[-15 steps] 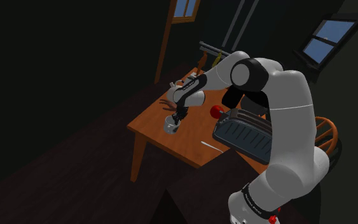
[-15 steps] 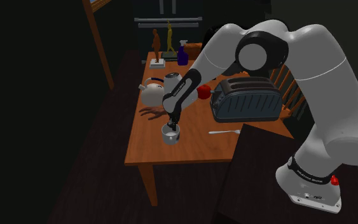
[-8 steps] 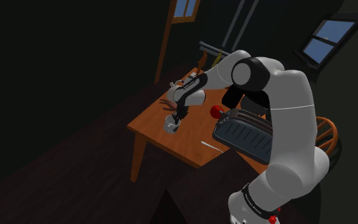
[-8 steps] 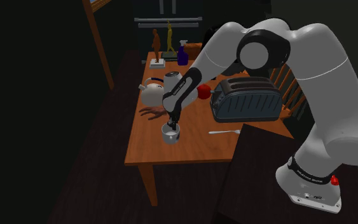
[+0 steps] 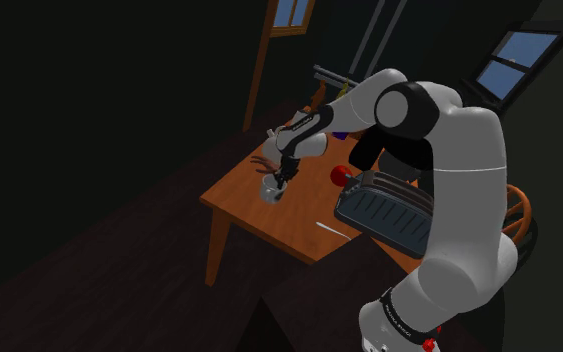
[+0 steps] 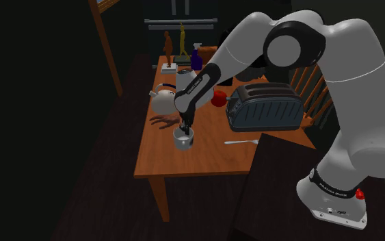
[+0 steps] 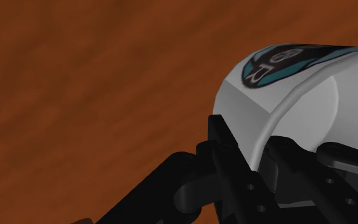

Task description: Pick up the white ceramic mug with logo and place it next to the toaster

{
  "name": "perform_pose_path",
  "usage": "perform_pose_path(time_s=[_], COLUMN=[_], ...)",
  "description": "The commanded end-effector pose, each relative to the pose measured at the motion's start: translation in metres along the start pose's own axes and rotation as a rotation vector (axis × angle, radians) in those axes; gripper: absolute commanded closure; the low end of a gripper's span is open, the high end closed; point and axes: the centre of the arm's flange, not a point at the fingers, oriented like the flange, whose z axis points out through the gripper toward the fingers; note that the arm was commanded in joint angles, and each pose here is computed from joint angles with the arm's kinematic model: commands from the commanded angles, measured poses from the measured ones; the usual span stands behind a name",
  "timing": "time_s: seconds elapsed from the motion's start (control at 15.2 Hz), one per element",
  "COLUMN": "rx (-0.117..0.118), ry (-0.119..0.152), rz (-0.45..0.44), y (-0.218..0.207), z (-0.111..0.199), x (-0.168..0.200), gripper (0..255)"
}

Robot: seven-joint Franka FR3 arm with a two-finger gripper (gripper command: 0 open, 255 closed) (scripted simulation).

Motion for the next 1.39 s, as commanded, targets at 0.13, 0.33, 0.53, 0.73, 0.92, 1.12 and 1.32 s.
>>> perform_pose_path(time_s=[0.13,0.33,0.53,0.73,0.92,1.12,1.32], rx=[0.0,0.0,0.0,0.0,0.0,0.0,0.0], ry=[0.0,0.0,0.0,0.0,0.0,0.0,0.0], rz=[0.0,0.0,0.0,0.0,0.0,0.0,0.0], y=[-0.001,-0.002,-0.003,-0.003,-0.004,-0.005,-0.005], z=[-0.023,-0.038,-0.054,-0.07,-0.086,-0.102,-0.117], x=[-0.001,-0.002,-0.002,-0.003,-0.004,-0.005,-0.005], gripper=[255,255,255,255,255,255,255])
